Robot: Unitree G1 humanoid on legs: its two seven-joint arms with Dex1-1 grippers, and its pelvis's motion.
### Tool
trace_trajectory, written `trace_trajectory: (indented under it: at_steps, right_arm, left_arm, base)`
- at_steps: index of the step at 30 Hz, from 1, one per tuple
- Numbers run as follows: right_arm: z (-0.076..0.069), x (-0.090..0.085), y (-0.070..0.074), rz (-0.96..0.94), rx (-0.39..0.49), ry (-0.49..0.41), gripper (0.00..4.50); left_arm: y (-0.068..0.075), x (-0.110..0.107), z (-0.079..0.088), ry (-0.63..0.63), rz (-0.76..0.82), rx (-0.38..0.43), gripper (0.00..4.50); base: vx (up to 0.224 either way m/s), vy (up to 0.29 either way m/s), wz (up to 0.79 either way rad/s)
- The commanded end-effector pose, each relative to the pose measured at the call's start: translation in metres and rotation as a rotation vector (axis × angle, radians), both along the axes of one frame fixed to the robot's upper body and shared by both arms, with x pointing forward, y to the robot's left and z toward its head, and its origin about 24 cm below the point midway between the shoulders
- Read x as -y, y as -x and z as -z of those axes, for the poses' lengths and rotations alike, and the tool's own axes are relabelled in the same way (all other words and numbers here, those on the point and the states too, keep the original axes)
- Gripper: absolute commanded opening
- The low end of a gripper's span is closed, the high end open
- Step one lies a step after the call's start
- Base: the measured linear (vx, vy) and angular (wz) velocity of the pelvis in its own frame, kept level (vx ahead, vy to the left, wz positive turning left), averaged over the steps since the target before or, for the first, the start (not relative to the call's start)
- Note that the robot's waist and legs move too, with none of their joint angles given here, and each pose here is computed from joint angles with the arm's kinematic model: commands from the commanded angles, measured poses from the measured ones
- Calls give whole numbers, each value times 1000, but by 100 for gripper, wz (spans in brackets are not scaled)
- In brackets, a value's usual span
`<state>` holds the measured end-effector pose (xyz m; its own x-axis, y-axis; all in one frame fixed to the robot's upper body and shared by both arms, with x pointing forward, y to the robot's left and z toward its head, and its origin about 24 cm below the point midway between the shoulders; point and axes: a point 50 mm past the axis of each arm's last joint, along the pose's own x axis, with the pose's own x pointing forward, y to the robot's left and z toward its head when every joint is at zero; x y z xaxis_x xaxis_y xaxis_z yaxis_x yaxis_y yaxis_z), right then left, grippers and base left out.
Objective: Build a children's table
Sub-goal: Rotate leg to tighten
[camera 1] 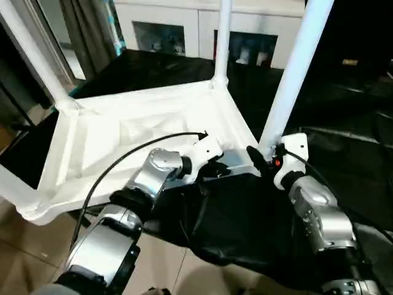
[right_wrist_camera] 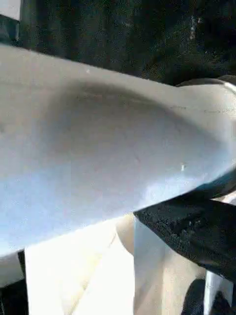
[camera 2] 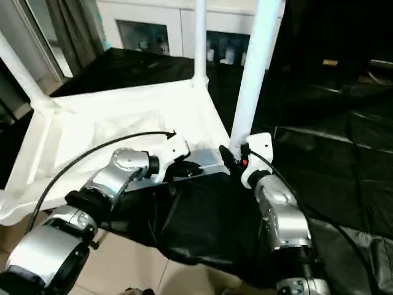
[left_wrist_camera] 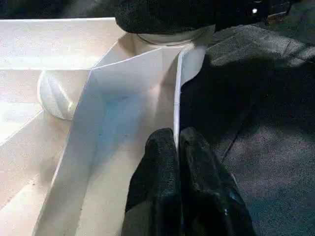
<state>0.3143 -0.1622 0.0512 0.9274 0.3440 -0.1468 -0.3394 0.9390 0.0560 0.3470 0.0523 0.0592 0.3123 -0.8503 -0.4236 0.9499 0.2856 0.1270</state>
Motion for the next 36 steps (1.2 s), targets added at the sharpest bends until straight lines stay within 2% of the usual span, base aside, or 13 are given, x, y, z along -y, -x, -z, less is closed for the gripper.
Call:
trace_trajectory:
  at_steps: [1, 5, 6, 9, 12, 14, 22, 25, 27, 28, 30, 36]
  right_arm:
    - [12, -49, 14, -273, -67, -85, 318]
    - [-2, -38, 18, -382, -10, -73, 349]
    - [-2, -38, 18, -384, -9, -73, 372]
    - [-14, -15, 29, -584, -20, -32, 372]
    - [-16, -11, 31, -611, -29, -28, 372]
    - [-19, 3, 37, -709, -64, 2, 372]
    - [-22, 19, 44, -818, -120, 54, 372]
    - [-24, 21, 44, -834, -128, 48, 339]
    - [-24, 20, 45, -841, -132, 43, 336]
    - [-24, 20, 45, -844, -133, 41, 311]
    - [-23, 19, 45, -851, -137, 36, 297]
    - [-13, 9, 49, -794, -151, 14, 261]
  left_arm:
    - [0, 23, -8, 76, -4, 28, 0]
    - [6, 14, -5, 60, 94, 1, 0]
    - [6, 14, -5, 60, 96, 0, 0]
    - [16, -7, -1, 24, 264, -46, 0]
    - [17, -11, -1, 15, 280, -54, 0]
    - [20, -24, 1, -25, 326, -90, 0]
    - [28, -49, 0, -41, 434, -156, 0]
    - [29, -54, -2, -38, 449, -167, 0]
    - [29, -55, -2, -36, 447, -167, 0]
    - [29, -55, -2, -36, 447, -167, 0]
    - [29, -55, -2, -32, 443, -164, 0]
    - [23, -47, -3, 3, 341, -109, 0]
  base:
    - [0, 0, 0]
    - [0, 0, 0]
    - [0, 0, 0]
    - [0, 0, 0]
    - [0, 0, 0]
    - [0, 0, 0]
    - [0, 0, 0]
    - [0, 0, 0]
    - [0, 0, 0]
    - [0, 0, 0]
    - [0, 0, 0]
    - [0, 0, 0]
